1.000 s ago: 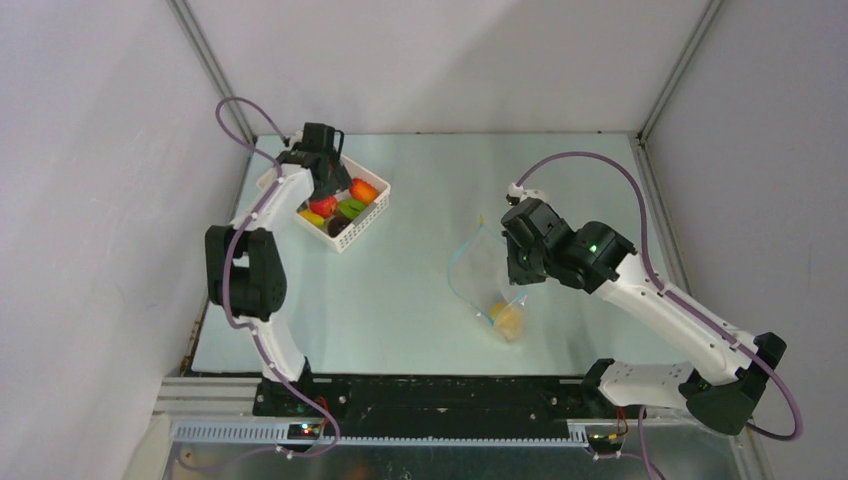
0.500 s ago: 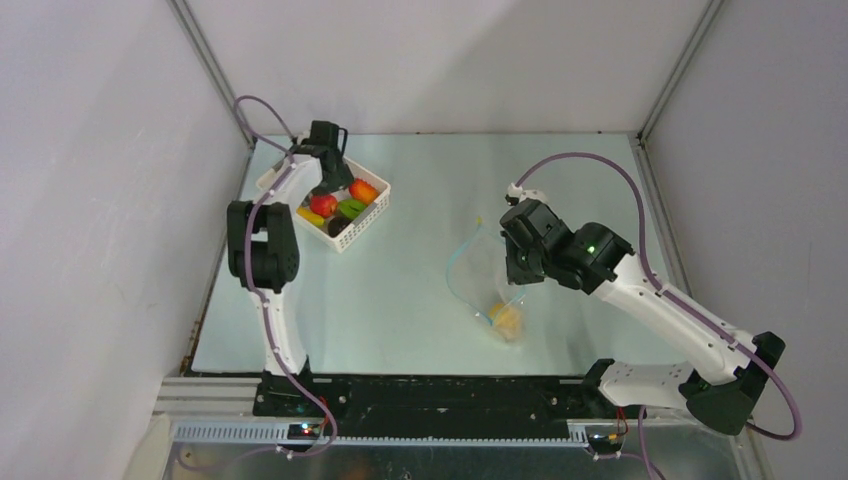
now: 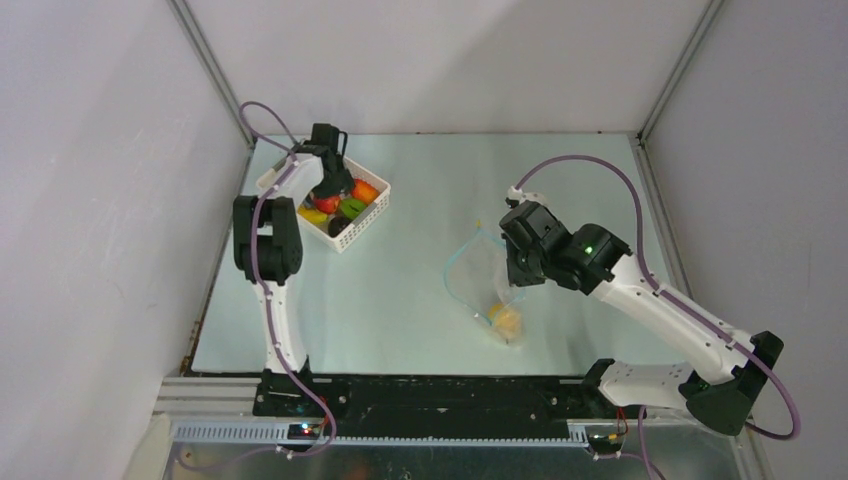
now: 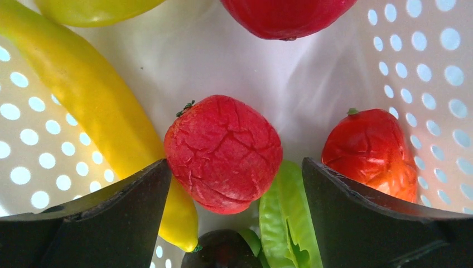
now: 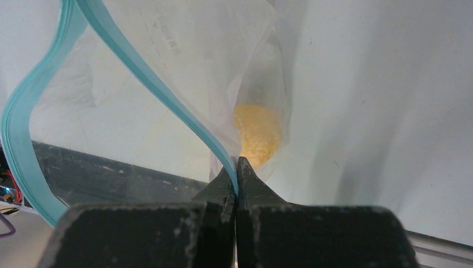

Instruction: Place the food in the zip-top bag and seal the zipper

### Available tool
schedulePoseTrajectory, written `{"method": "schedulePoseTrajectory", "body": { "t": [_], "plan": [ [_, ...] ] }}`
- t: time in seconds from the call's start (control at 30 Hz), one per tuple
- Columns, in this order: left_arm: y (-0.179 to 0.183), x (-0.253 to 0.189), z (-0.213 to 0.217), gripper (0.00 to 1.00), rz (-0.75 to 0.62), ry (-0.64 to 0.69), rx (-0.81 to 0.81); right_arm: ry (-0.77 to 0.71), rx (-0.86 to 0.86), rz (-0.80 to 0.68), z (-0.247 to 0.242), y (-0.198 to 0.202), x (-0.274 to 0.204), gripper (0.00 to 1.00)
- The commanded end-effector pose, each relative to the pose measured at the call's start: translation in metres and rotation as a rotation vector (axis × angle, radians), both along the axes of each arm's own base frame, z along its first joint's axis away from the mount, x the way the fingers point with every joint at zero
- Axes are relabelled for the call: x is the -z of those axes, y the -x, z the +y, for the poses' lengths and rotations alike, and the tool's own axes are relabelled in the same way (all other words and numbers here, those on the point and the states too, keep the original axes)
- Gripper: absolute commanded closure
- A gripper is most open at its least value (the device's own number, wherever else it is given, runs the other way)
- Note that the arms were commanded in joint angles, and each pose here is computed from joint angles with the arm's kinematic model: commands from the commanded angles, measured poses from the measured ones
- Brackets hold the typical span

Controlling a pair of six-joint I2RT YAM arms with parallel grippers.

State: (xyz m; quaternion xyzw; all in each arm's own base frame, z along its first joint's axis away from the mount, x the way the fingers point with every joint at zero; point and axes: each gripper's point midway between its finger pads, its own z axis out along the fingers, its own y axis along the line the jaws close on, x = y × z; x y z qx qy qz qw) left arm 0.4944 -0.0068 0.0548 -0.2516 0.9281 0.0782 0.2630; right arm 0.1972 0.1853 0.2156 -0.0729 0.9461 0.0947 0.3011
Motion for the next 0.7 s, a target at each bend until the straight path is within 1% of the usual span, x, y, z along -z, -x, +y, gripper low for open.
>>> {"method": "schedulePoseTrajectory", "body": {
  "t": [0.0, 0.1, 0.17, 0.2, 0.23, 0.27, 0.3, 0.4, 0.43, 0.47, 0.5, 0.53, 0.63, 0.67],
  "plan": [
    [-0.012, -0.007, -0.004, 0.08, -0.022, 0.038, 0.026, -0.013, 0.022, -0.048, -0.006, -0.006, -0.009, 1.00],
    [-0.015, -0.001, -0.007, 0.10, -0.007, 0.052, 0.041, -0.018, 0.025, -0.055, -0.008, -0.005, -0.011, 1.00],
    [-0.016, 0.003, -0.010, 0.15, 0.001, 0.070, 0.051, -0.022, 0.022, -0.064, -0.009, -0.005, -0.012, 1.00],
    [-0.017, 0.005, -0.011, 0.22, 0.003, 0.078, 0.051, -0.025, 0.020, -0.071, -0.009, -0.006, -0.013, 1.00],
    [-0.017, 0.008, -0.011, 0.26, 0.009, 0.081, 0.047, -0.027, 0.019, -0.076, -0.010, -0.006, -0.014, 1.00],
    [-0.017, 0.008, -0.013, 0.32, 0.010, 0.085, 0.050, -0.030, 0.020, -0.078, -0.009, -0.006, -0.015, 1.00],
    [-0.017, 0.009, -0.012, 0.34, 0.014, 0.086, 0.048, -0.035, 0.020, -0.084, -0.010, -0.007, -0.016, 1.00],
    [-0.018, 0.008, -0.011, 0.48, 0.009, 0.079, 0.047, -0.034, 0.020, -0.087, -0.011, -0.007, -0.017, 1.00],
    [-0.018, 0.007, -0.010, 0.50, 0.009, 0.076, 0.044, -0.033, 0.022, -0.088, -0.012, -0.007, -0.016, 1.00],
    [-0.019, 0.006, -0.010, 0.55, 0.008, 0.074, 0.044, -0.031, 0.023, -0.085, -0.012, -0.007, -0.015, 1.00],
    [-0.019, 0.005, -0.010, 0.56, 0.006, 0.073, 0.046, -0.031, 0.021, -0.083, -0.011, -0.007, -0.015, 1.00],
    [-0.020, 0.002, -0.009, 0.60, -0.001, 0.070, 0.049, -0.030, 0.020, -0.081, -0.011, -0.006, -0.014, 1.00],
    [-0.023, -0.010, -0.008, 0.68, -0.018, 0.064, 0.067, -0.033, 0.019, -0.081, -0.011, -0.006, -0.014, 1.00],
    [-0.024, -0.020, -0.009, 0.73, -0.034, 0.060, 0.079, -0.035, 0.019, -0.084, -0.011, -0.006, -0.015, 1.00]
  ]
}}
